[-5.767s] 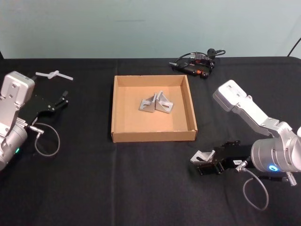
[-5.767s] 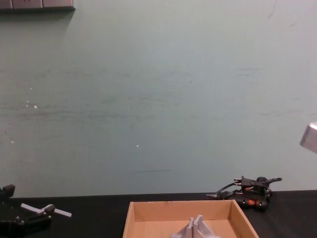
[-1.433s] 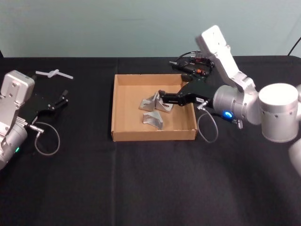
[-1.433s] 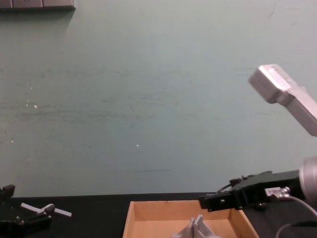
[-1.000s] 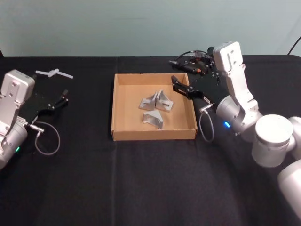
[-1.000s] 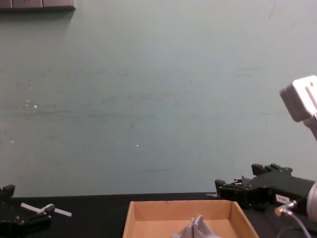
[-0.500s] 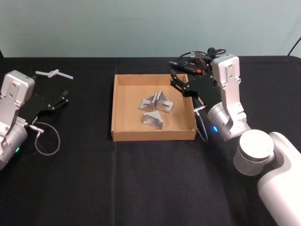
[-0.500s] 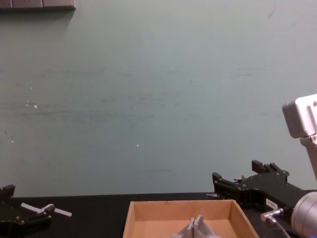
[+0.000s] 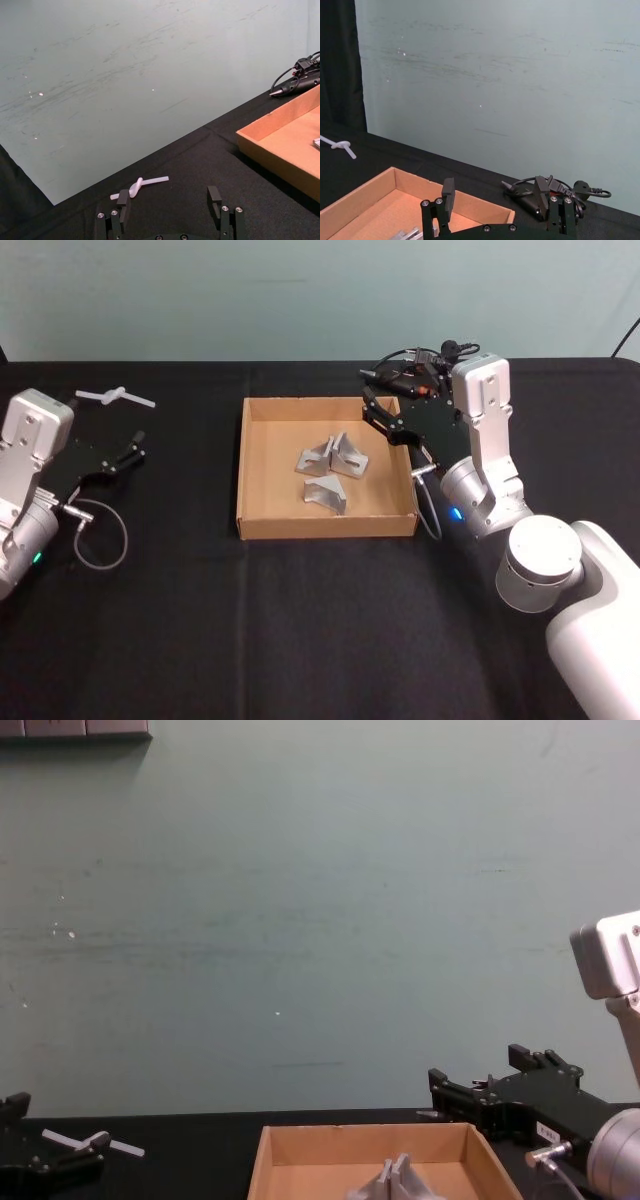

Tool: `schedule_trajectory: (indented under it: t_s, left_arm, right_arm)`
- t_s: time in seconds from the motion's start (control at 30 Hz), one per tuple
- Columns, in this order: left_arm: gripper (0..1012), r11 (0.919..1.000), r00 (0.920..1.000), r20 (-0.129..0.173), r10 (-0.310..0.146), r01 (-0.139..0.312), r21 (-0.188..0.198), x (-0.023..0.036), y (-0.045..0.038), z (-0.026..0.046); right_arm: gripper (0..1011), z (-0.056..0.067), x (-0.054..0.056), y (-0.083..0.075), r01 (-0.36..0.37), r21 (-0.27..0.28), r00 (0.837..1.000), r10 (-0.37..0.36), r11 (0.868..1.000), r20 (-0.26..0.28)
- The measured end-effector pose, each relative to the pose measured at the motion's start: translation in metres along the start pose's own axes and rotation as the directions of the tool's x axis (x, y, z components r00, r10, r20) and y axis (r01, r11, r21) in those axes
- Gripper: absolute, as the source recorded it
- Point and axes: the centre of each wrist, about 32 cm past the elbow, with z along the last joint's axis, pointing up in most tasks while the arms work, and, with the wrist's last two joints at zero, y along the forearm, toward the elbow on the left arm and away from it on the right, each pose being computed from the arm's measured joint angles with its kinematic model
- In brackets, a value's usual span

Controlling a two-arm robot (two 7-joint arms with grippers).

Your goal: Use one hand to pick up the angle iron from the table and place it into the box.

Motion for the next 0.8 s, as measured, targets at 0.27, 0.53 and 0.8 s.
schedule_trajectory:
  t_s: [0.27,0.53,0.8]
  left_arm:
    - [1005,1.0,1.0,0.0,0.0,0.0,0.0,0.0,0.0,0.0]
    - [1005,1.0,1.0,0.0,0.0,0.0,0.0,0.0,0.0,0.0]
    - [1005,1.0,1.0,0.0,0.0,0.0,0.0,0.0,0.0,0.0]
  right_arm:
    - [1000,-0.0005,-0.0003,-0.0001,0.0,0.002,1.0,0.0,1.0,0.001]
    - [1000,-0.0007,-0.0005,-0.0001,0.0,0.003,1.0,0.0,1.0,0.002]
    - [1000,-0.0009,-0.0006,-0.0002,0.001,0.003,1.0,-0.001,1.0,0.003]
